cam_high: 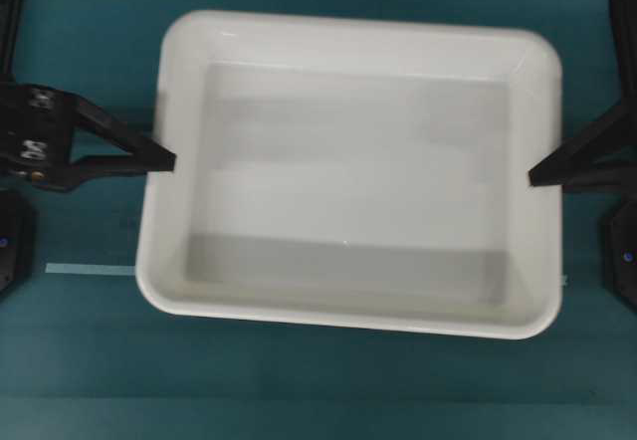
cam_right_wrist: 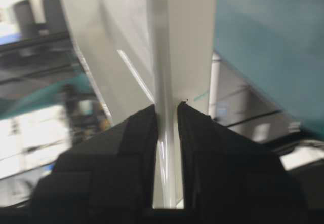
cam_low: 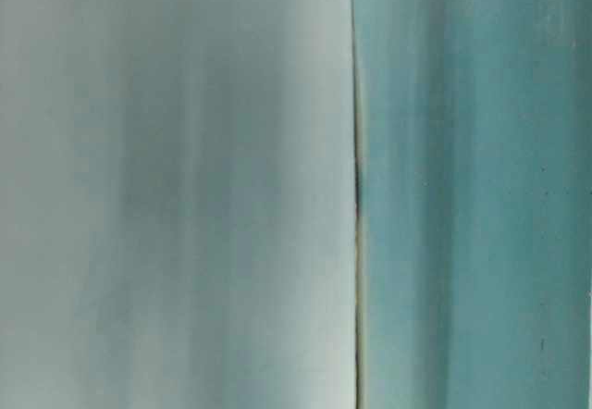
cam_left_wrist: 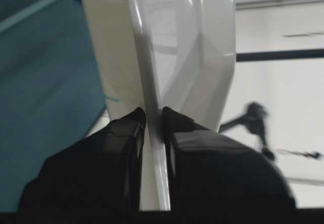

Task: Lift the white case with both hands.
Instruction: 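Lower both grippers to set the tray back on the table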

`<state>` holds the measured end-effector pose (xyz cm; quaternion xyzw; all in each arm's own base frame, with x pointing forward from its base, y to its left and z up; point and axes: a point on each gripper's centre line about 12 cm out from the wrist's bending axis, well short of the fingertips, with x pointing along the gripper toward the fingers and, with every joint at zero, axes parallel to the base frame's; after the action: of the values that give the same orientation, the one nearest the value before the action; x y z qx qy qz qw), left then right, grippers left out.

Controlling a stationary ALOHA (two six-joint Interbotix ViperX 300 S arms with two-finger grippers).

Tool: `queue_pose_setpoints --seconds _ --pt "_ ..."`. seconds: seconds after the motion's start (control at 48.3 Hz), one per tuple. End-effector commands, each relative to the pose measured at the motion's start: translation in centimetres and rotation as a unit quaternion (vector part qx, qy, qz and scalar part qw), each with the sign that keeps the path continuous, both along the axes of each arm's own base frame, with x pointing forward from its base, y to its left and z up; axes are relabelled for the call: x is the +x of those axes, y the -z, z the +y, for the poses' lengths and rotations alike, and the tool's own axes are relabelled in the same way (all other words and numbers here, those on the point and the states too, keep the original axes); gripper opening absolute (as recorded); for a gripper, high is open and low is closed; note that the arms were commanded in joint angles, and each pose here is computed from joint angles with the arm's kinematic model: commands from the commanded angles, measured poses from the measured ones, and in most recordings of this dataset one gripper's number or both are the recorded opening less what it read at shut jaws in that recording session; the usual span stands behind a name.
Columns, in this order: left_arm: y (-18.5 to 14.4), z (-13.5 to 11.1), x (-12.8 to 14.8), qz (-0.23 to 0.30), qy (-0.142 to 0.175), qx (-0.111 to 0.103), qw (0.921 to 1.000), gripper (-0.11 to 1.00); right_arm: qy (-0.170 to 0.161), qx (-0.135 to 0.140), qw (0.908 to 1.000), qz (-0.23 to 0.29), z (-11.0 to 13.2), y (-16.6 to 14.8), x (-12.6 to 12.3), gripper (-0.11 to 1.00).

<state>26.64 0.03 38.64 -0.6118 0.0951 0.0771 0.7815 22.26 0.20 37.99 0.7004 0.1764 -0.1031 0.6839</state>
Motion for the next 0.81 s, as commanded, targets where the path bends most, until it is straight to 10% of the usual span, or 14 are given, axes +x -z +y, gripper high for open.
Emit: queue_pose_setpoints --seconds 0.0,0.786 --pt "1.9 0.3 1.1 0.025 -0.005 0.001 0.9997 0.09 -0.001 -0.011 0.9995 0.031 -0.3 2.4 0.7 0.11" --pt "17.7 0.7 -0.3 0.223 -0.015 -0.008 0.9746 0.05 0.003 -0.031 0.9866 0.16 -0.5 15.9 0.1 0.1"
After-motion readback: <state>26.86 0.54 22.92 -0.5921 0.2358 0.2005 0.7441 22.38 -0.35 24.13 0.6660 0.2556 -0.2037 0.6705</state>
